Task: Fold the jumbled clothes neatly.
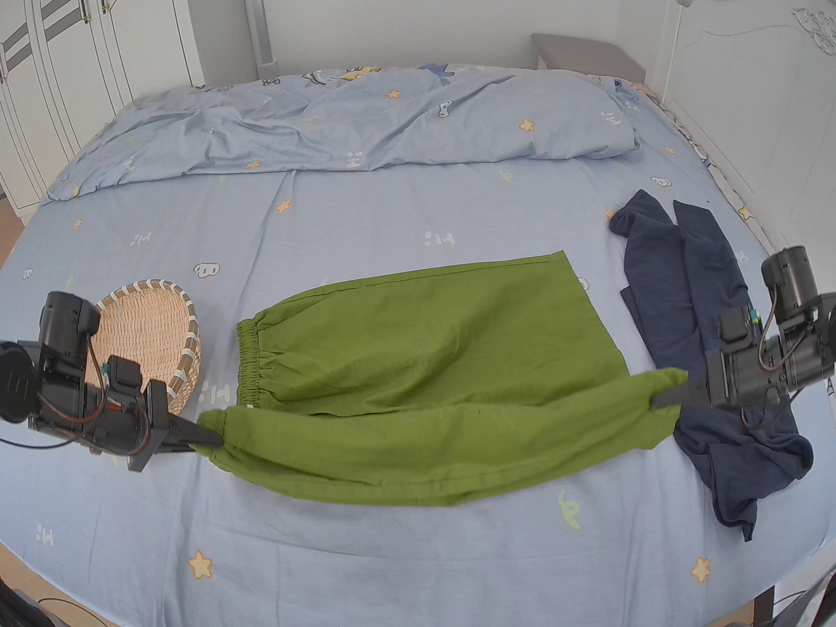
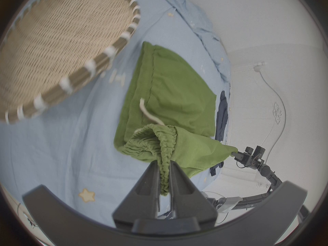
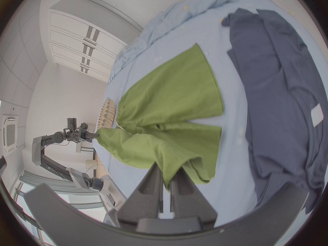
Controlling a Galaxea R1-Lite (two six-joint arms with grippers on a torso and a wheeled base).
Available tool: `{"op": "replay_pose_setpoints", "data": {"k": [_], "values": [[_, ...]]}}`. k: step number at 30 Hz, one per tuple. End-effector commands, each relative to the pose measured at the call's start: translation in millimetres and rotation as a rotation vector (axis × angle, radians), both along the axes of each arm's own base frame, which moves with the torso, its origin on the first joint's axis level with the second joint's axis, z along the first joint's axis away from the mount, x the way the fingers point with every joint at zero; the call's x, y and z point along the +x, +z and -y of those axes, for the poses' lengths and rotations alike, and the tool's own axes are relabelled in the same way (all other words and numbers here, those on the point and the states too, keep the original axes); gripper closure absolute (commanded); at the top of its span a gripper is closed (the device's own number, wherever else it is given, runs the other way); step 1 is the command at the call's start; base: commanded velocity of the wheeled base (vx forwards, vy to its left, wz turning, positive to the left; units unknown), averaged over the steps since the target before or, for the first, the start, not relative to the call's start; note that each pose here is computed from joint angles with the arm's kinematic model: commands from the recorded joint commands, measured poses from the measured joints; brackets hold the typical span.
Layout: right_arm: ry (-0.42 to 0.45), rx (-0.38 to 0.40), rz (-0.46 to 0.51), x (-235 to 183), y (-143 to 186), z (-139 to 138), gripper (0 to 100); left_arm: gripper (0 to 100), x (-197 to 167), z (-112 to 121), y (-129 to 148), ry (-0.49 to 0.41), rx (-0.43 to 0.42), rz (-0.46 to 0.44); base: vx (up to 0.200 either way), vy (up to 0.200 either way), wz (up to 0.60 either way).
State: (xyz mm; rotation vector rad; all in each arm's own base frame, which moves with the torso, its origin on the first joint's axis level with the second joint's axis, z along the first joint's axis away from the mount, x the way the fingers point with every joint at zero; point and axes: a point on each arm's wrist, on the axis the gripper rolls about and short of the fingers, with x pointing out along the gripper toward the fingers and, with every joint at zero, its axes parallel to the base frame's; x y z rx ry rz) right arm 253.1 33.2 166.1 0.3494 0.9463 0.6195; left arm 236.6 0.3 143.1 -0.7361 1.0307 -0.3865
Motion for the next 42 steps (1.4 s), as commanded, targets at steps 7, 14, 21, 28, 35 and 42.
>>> {"op": "replay_pose_setpoints", "data": {"k": [7,14,21,28,35,42], "values": [[-0.056,0.040,0.093,69.0,40.6,-1.5,100,100,65.2,-4.4,15.2,0.023,-0.011,0.040,0.000,0.000,0.00],[-0.064,0.045,0.157,91.6,57.9,0.7,100,100,86.2,-6.7,27.6,0.029,-0.007,0.101,0.000,0.000,0.00],[-0.053,0.052,0.224,113.3,70.7,-6.6,100,100,107.8,-21.4,47.9,0.063,0.000,0.151,0.000,0.000,0.00],[-0.045,0.054,0.266,130.5,81.1,-12.4,100,100,123.0,-26.9,45.6,0.070,0.002,0.154,0.000,0.000,0.00],[-0.044,0.058,0.295,140.7,87.7,-13.9,100,100,135.3,-27.1,48.0,0.067,0.003,0.174,0.000,0.000,0.00],[-0.052,0.050,0.257,158.2,68.8,-12.2,100,100,148.5,-26.2,36.5,0.061,0.002,0.157,0.000,0.000,0.00]]}}
